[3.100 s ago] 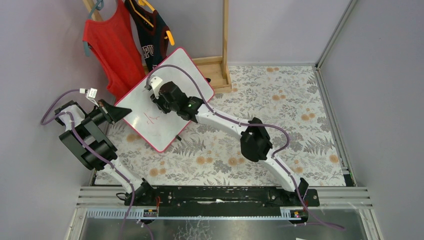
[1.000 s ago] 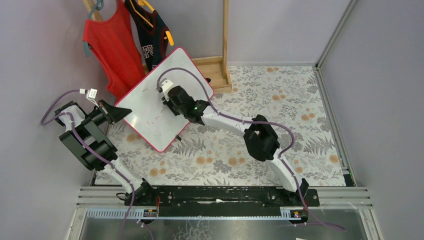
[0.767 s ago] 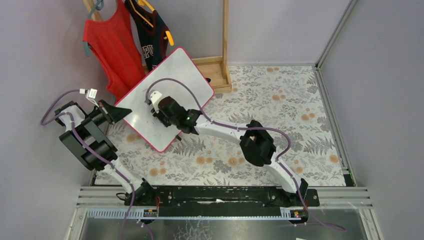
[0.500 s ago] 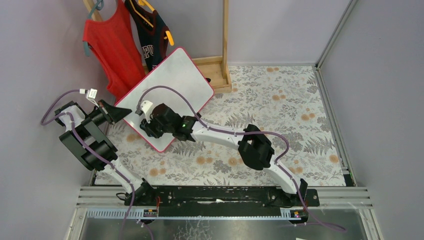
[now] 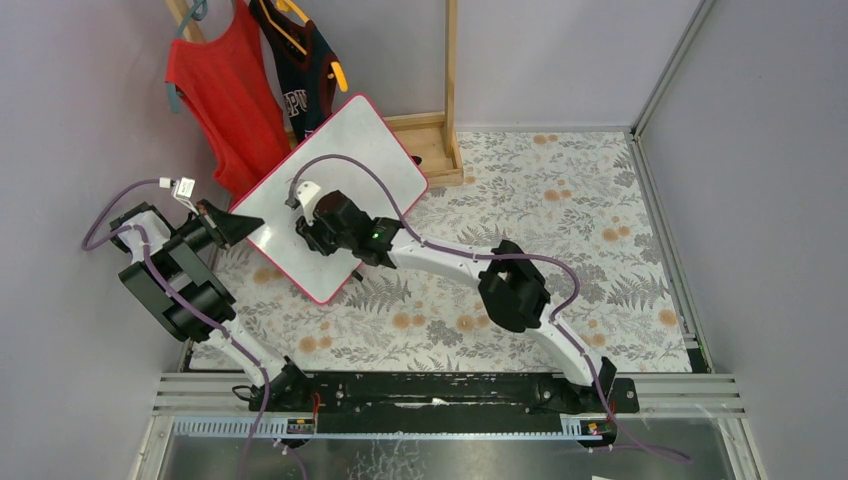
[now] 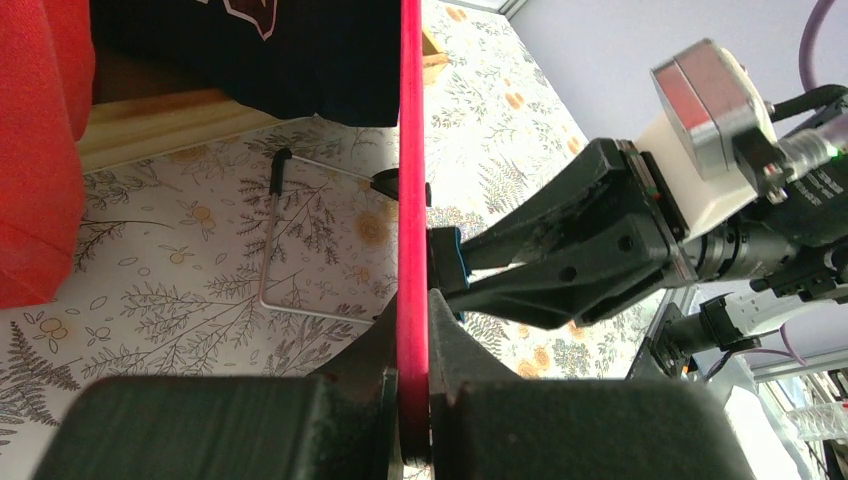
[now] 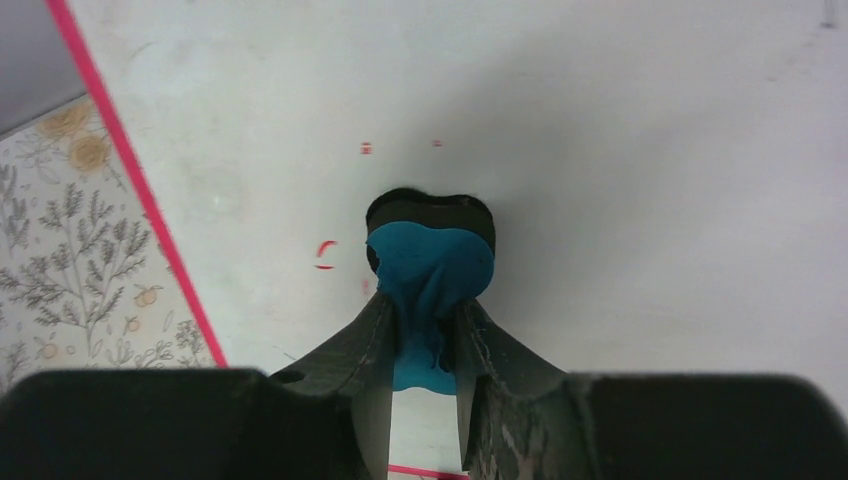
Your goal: Erase the whiteboard
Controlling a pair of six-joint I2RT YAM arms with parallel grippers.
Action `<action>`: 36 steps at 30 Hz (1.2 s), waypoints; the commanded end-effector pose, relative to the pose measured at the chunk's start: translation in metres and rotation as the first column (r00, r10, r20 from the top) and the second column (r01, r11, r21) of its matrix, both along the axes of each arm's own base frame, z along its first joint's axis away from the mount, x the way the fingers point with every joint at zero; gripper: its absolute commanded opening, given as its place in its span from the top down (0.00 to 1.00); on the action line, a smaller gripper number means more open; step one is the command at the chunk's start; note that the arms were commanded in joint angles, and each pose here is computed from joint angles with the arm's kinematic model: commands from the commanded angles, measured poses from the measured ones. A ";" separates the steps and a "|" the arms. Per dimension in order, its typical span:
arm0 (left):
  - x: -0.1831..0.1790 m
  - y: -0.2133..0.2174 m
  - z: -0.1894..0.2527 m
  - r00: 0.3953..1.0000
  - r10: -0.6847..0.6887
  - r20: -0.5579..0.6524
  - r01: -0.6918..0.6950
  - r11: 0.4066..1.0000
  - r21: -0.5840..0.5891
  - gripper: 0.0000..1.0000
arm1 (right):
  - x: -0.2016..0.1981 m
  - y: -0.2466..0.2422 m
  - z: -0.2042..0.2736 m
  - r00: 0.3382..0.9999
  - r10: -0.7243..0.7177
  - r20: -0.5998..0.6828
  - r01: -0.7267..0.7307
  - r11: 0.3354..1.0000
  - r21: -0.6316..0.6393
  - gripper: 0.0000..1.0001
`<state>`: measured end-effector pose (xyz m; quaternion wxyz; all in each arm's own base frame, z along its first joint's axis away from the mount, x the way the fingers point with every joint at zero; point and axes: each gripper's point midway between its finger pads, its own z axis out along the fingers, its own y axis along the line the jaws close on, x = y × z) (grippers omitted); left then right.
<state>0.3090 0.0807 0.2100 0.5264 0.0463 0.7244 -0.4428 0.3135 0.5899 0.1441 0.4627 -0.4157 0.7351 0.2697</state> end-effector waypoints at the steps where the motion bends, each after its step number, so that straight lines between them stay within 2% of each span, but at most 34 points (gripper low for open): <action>1: -0.013 0.001 -0.034 0.996 -0.052 -0.077 0.062 0.990 0.128 1.00 | 0.086 -0.060 0.015 0.960 -0.261 0.100 0.263 0.965 -0.005 1.00; 8: -0.013 0.001 -0.035 0.995 -0.053 -0.082 0.064 0.990 0.129 1.00 | 0.133 -0.107 0.037 0.902 -0.380 0.206 0.394 0.918 -0.031 1.00; 13: -0.013 0.001 -0.036 0.995 -0.052 -0.083 0.062 0.990 0.125 1.00 | 0.145 -0.109 0.053 0.903 -0.381 0.200 0.393 0.919 -0.019 1.00; 18: -0.013 0.000 -0.036 0.995 -0.052 -0.082 0.062 0.991 0.119 1.00 | 0.117 -0.070 0.055 0.955 -0.267 0.126 0.267 0.964 0.015 1.00; 30: -0.014 0.000 -0.035 0.995 -0.054 -0.080 0.064 0.990 0.126 1.00 | 0.004 0.026 0.060 0.991 0.013 0.135 -0.023 0.997 0.072 1.00; 36: -0.017 -0.002 -0.038 0.995 -0.057 -0.085 0.067 0.990 0.127 1.00 | -0.006 0.037 0.046 0.992 0.065 0.106 -0.073 0.995 0.068 1.00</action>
